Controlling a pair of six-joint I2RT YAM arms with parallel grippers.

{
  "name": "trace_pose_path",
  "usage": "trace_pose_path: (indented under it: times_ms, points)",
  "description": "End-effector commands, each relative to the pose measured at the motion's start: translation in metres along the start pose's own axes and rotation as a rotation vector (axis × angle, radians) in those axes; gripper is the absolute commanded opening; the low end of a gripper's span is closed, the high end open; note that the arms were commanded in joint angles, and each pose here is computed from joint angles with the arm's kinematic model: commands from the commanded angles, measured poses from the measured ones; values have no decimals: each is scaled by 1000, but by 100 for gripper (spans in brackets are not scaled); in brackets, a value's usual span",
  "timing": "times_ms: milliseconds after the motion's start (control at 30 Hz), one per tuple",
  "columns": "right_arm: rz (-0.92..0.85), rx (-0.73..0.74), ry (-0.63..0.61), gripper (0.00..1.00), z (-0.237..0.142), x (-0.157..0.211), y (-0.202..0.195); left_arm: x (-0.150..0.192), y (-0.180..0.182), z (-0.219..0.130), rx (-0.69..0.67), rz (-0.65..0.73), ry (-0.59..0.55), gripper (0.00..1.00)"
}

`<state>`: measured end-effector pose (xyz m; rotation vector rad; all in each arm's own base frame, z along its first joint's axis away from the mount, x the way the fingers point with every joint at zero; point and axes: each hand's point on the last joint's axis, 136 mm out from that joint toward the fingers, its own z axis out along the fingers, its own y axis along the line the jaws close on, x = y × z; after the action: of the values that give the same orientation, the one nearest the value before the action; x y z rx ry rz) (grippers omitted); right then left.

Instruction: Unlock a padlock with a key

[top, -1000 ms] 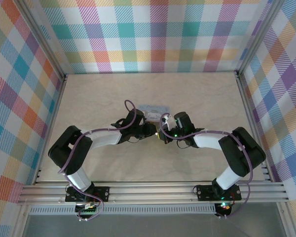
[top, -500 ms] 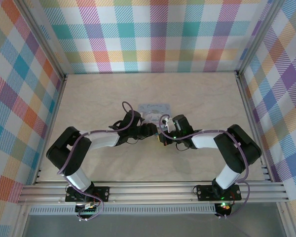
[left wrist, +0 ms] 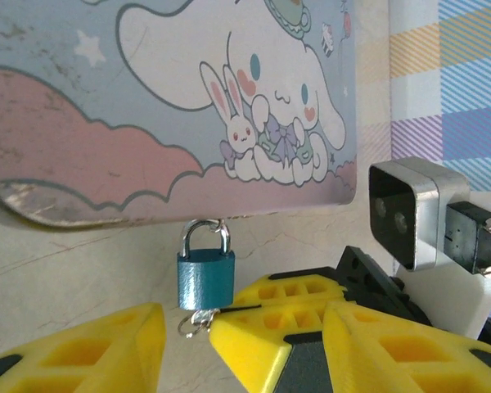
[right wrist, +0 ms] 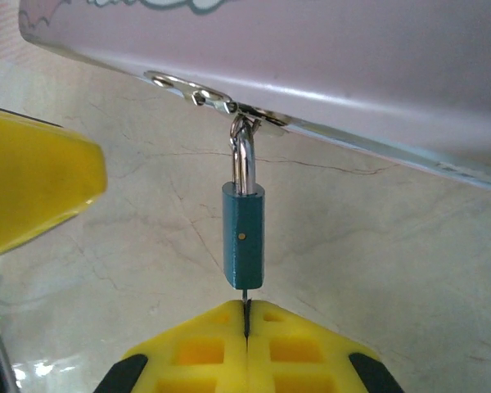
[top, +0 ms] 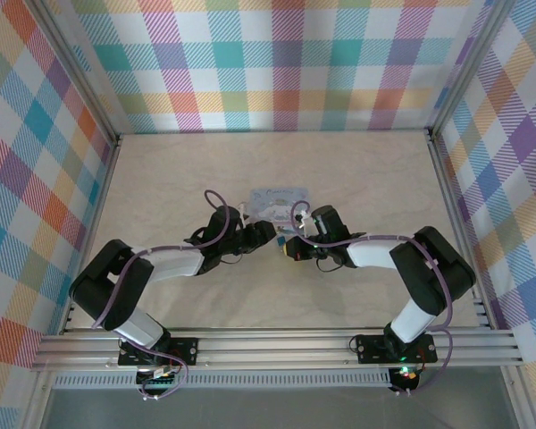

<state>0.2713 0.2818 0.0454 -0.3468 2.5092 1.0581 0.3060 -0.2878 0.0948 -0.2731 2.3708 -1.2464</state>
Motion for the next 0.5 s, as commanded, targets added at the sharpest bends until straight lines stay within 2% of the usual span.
trace_pose_path:
  times_ms: [0,467]
  points:
    - [43,-69,-21,0,-8,-16,25,1,-6,4,62,-30,0,52]
    - [98,-56,18,0,-3,-15,22,15,7,12,16,-69,41,53]
